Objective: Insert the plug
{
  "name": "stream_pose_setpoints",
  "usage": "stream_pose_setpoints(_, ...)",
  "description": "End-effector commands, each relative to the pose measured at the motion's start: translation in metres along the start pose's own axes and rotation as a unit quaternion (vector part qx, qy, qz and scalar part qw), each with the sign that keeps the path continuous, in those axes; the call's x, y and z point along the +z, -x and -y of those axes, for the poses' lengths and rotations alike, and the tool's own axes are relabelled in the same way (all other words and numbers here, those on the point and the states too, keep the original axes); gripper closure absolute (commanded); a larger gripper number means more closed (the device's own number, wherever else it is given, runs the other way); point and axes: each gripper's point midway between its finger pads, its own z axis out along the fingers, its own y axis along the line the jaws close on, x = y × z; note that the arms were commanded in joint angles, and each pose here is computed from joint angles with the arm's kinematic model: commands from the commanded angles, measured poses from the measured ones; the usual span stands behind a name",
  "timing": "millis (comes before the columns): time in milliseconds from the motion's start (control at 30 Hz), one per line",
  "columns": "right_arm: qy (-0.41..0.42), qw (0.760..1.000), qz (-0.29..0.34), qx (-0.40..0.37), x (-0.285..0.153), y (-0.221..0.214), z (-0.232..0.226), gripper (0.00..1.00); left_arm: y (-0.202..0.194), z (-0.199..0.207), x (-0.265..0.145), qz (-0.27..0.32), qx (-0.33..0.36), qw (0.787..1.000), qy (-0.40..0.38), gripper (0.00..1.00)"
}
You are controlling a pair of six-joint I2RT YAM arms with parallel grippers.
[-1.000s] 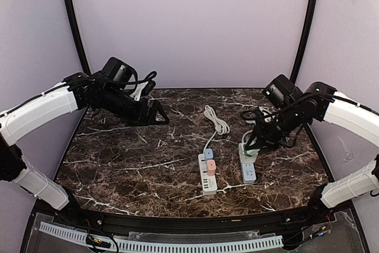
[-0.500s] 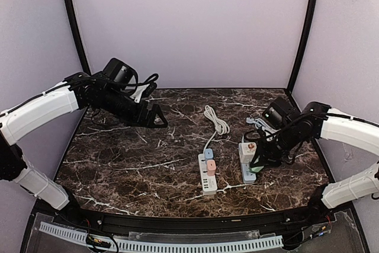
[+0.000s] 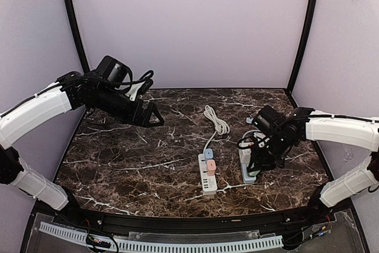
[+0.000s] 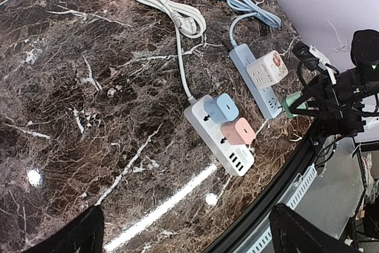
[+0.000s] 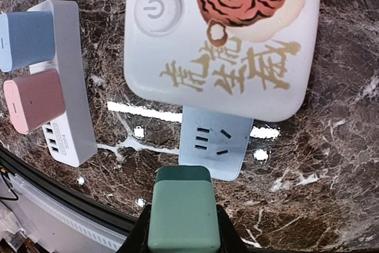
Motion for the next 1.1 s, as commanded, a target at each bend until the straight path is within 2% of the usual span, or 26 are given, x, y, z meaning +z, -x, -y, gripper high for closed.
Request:
stream_pose_setpoints(0, -0.017, 1.0, 0.009, -0.022, 0.006, 0.009, 0.005, 1.0, -0.006, -0.005, -0.009, -0.002, 0.008, 1.0, 0.013, 0.01)
stream_pose_setpoints(500, -0.035, 0.999, -0.001, -0.015, 0.017, 0.003, 0.021, 1.0, -0.005, -0.005, -0.007, -0.003, 0.01, 1.0, 0.014, 0.01)
stream_pose_setpoints(1067, -0.02, 1.0, 0.01, -0.009, 0.02, 0.015, 0.019, 1.0, -0.005, -0.005, -0.007, -0.004, 0.011, 1.0, 0.015, 0.01)
